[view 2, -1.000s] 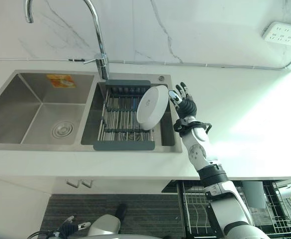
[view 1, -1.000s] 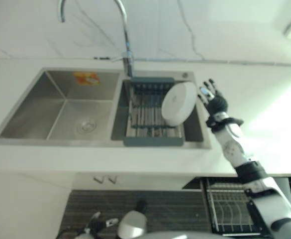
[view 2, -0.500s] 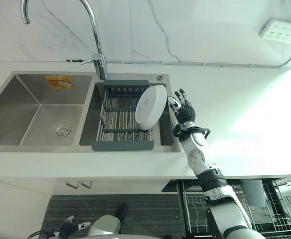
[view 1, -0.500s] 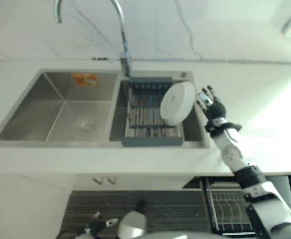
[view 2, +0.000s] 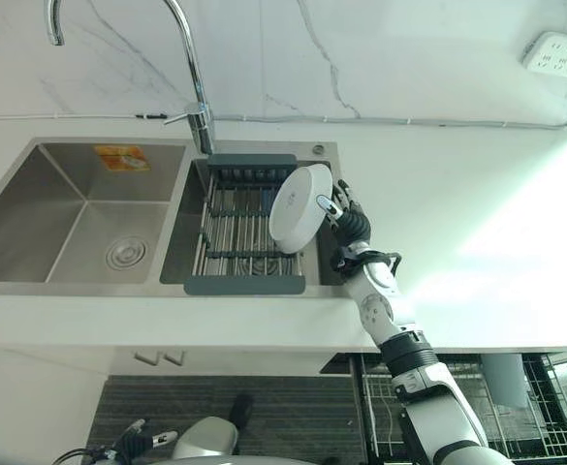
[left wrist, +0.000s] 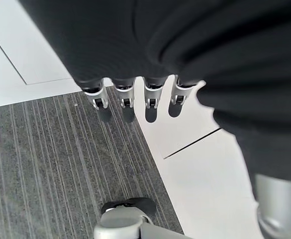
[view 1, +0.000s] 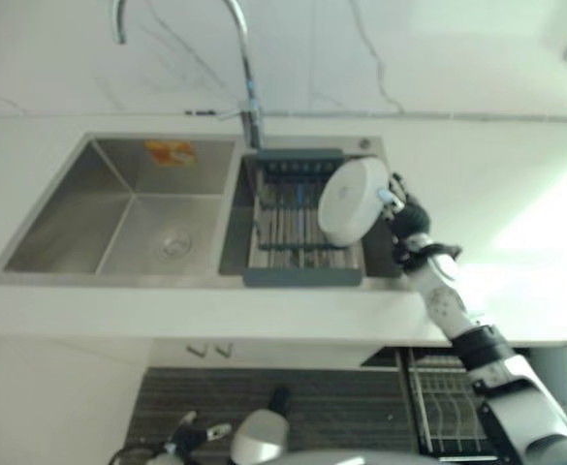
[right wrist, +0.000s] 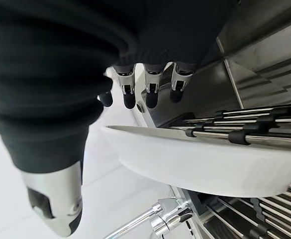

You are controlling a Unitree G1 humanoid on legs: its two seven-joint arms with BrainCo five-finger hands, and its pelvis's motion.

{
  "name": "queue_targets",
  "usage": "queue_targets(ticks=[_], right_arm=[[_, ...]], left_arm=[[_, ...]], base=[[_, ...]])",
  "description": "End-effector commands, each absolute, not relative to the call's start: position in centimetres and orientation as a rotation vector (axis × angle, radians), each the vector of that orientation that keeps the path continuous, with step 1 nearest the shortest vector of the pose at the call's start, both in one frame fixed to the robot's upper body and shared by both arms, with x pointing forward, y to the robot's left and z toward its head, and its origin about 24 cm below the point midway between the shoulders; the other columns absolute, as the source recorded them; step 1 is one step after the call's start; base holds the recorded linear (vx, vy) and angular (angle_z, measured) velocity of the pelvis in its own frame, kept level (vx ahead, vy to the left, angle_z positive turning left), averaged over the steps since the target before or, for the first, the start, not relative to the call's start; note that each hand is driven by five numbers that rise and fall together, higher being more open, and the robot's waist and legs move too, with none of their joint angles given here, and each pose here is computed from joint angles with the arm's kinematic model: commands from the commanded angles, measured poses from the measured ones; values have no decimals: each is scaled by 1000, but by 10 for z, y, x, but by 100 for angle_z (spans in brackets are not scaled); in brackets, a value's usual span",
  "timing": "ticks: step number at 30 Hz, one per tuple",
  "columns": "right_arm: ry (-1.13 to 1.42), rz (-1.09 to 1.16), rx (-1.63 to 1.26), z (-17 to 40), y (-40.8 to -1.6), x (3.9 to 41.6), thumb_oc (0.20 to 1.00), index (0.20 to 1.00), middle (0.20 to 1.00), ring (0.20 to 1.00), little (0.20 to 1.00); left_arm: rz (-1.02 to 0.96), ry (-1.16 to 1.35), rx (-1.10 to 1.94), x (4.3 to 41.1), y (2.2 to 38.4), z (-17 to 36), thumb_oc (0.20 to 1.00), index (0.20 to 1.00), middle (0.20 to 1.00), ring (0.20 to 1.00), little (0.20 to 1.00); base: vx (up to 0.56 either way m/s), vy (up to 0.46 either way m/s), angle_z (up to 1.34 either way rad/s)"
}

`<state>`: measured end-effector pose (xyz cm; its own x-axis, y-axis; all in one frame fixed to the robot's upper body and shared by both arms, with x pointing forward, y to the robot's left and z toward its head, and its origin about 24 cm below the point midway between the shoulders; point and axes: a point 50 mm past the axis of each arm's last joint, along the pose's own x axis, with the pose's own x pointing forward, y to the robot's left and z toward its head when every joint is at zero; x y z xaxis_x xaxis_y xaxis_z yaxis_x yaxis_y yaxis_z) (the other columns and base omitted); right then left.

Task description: Place the dishes in the dishwasher.

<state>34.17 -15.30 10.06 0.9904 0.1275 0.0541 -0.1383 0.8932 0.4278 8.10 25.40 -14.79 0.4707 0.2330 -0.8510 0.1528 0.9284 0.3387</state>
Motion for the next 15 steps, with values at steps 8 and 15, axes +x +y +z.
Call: queue_targets(ticks=[8,15], right_arm=[[-50,156,421,107,-154,349,1000,1000,1000,1000,1000],[-33,155,420,103,-153,348,1000,1000,1000,1000,1000]], left_arm=[[7,1091,439,82,254,-149,1000,1000,1000,1000,1000],[-4,1085,436,84,253,-149,1000,1000,1000,1000,1000]], base=[[0,0,0],[7,19,10]])
